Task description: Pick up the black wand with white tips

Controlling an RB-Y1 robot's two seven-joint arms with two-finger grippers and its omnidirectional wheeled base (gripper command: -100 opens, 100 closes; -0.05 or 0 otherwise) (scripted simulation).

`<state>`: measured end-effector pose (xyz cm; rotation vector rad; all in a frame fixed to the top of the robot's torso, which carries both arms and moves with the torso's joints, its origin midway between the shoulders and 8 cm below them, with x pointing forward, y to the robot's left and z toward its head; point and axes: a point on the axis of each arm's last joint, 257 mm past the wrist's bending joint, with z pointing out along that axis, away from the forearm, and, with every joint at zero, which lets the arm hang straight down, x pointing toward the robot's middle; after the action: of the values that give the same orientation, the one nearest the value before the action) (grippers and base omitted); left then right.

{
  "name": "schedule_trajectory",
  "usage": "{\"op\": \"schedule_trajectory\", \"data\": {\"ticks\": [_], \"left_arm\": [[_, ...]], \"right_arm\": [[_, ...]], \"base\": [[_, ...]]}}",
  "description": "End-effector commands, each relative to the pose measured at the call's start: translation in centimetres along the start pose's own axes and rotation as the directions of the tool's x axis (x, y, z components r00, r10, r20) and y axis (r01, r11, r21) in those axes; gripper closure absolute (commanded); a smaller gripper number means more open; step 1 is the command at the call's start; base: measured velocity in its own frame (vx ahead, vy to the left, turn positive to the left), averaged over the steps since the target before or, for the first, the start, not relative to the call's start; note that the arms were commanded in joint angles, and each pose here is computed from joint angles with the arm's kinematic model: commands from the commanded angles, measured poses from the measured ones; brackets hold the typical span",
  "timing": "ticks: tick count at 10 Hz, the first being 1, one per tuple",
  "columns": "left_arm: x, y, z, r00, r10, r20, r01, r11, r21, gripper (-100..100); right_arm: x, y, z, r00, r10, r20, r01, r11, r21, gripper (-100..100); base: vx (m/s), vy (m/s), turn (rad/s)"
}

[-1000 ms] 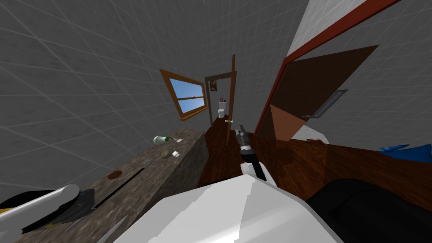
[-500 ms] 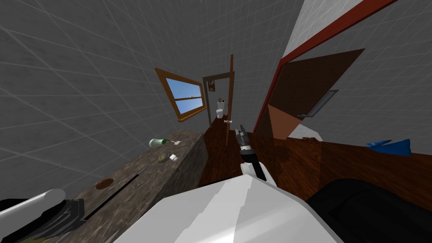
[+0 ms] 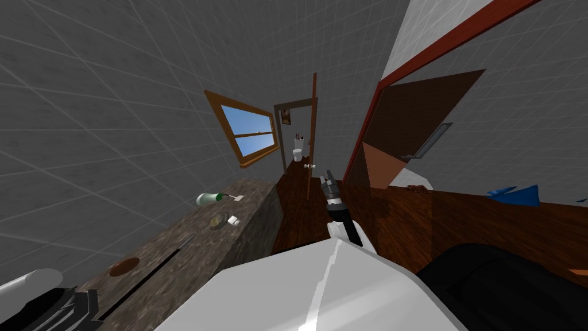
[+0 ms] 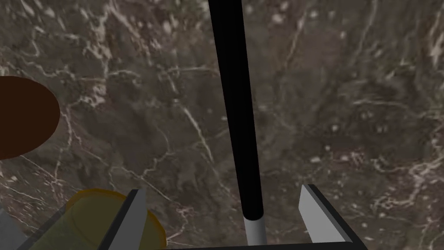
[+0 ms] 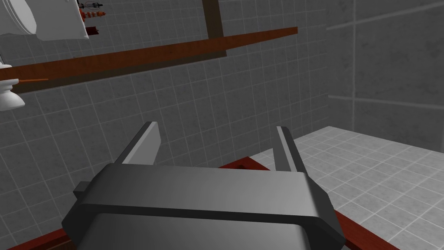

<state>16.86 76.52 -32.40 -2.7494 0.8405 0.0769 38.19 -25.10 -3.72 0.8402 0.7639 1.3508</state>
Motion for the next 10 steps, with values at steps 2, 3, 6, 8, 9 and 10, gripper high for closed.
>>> {"op": "schedule_trajectory", "data": {"ticks": [2,3,6,8,9,10], "left_arm": [[-0.4,1.6,-0.1,0.999,-0.037,-0.010,0.036,0.997,-0.069,-100],[-0.8,2.0,0.1,0.999,-0.049,-0.005,0.048,0.996,-0.079,-100],[-1.5,4.6,-0.2,0.994,-0.112,-0.016,0.108,0.978,-0.177,-100],[-1.8,5.6,-0.4,0.990,-0.139,-0.020,0.131,0.967,-0.217,-100],[-1.8,5.7,-0.4,0.990,-0.139,-0.020,0.132,0.967,-0.218,-100],[-2.1,6.0,-0.2,0.989,-0.150,-0.014,0.143,0.964,-0.226,-100]], "right_arm": [[0.0,0.0,0.0,1.000,0.000,0.000,0.000,1.000,0.000,0],[0.0,0.0,0.0,1.000,0.000,0.000,0.000,1.000,0.000,0],[0.0,0.0,0.0,1.000,0.000,0.000,0.000,1.000,0.000,0],[0.0,0.0,0.0,1.000,0.000,0.000,0.000,1.000,0.000,0],[0.0,0.0,0.0,1.000,0.000,0.000,0.000,1.000,0.000,0],[0.0,0.0,0.0,1.000,0.000,0.000,0.000,1.000,0.000,0]], "base": [[0.029,0.017,-0.027],[0.043,0.026,-0.044],[0.053,0.032,-0.041],[0.041,0.029,-0.031],[0.036,0.024,-0.024],[0.016,0.014,0.000]]}}
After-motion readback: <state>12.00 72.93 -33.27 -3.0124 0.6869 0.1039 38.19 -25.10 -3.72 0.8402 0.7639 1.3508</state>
